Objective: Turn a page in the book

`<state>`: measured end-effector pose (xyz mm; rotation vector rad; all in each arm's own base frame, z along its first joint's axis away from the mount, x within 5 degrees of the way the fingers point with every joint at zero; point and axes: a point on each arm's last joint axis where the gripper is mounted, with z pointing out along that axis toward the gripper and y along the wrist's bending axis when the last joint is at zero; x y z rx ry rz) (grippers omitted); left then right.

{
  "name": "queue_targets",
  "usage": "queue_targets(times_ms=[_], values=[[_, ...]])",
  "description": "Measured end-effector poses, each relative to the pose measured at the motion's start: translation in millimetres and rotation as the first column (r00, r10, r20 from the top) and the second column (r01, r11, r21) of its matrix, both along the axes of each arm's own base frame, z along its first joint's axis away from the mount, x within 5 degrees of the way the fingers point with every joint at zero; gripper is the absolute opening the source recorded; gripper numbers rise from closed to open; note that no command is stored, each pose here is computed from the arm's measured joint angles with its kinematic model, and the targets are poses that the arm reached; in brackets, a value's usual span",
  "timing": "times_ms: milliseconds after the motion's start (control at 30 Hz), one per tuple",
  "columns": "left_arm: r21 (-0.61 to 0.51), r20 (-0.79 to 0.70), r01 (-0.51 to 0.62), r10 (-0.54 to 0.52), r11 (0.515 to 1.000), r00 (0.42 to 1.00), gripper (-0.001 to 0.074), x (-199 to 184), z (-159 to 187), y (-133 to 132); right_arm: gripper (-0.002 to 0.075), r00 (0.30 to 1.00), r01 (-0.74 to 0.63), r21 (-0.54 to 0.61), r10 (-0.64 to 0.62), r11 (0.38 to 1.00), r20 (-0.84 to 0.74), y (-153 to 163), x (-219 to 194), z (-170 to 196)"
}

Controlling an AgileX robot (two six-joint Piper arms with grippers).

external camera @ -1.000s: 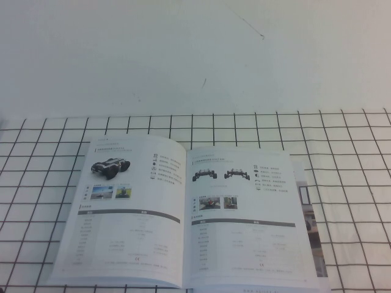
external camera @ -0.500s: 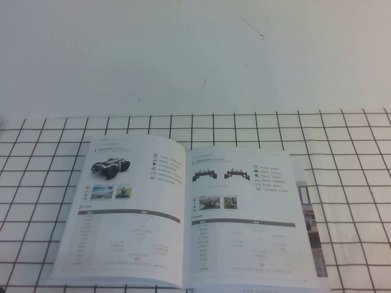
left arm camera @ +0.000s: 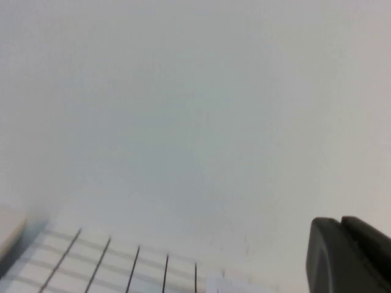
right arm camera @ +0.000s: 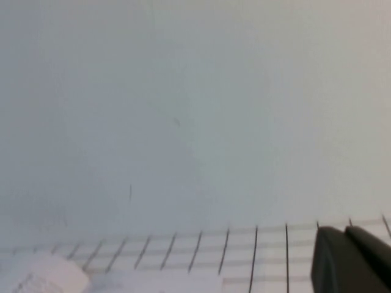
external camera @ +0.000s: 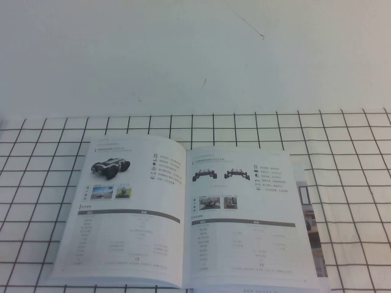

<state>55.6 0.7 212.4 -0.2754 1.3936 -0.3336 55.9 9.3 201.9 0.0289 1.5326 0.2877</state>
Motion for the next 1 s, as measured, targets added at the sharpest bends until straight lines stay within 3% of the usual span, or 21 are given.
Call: queue_targets(times_ms=[167,367,533,667,800,900,1000], values=[[-0.049,0.138,-0.048,0.055,0.998,0.989,-0.0003,-3.0,12.3,5.5,0.0001,0.989,0.026,0.011,-0.027,1.000,0.147,-2.5,-1.2,13.4],[-0.091,0.154,-0.044,0.057,0.995,0.986,-0.0003,-3.5,13.7,6.3,0.0001,0.968,0.042,0.028,-0.048,0.999,0.247,-4.4,-3.3,22.5],[-0.158,0.225,-0.042,0.077,0.987,0.971,-0.0003,-5.9,19.7,9.0,0.0001,0.905,0.070,0.058,-0.088,0.996,0.416,-8.0,-9.2,37.8],[-0.250,0.377,-0.037,0.132,0.967,0.917,-0.0003,-13.1,32.5,15.0,0.0001,0.801,0.088,0.093,-0.126,0.992,0.585,-11.5,-18.9,53.1],[-0.310,0.557,-0.004,0.185,0.951,0.809,-0.0003,-25.5,47.0,20.3,0.0001,0.736,0.089,0.113,-0.142,0.990,0.662,-13.2,-26.2,65.9],[-0.324,0.611,0.062,0.159,0.944,0.775,-0.0003,-30.2,54.7,18.5,0.0001,0.695,0.086,0.082,-0.119,0.993,0.709,-11.7,-34.6,89.6],[-0.254,0.653,0.101,0.094,0.962,0.752,-0.0003,-36.9,77.6,12.3,0.0001,0.651,0.098,0.018,-0.078,0.995,0.755,-9.1,-47.7,120.2]])
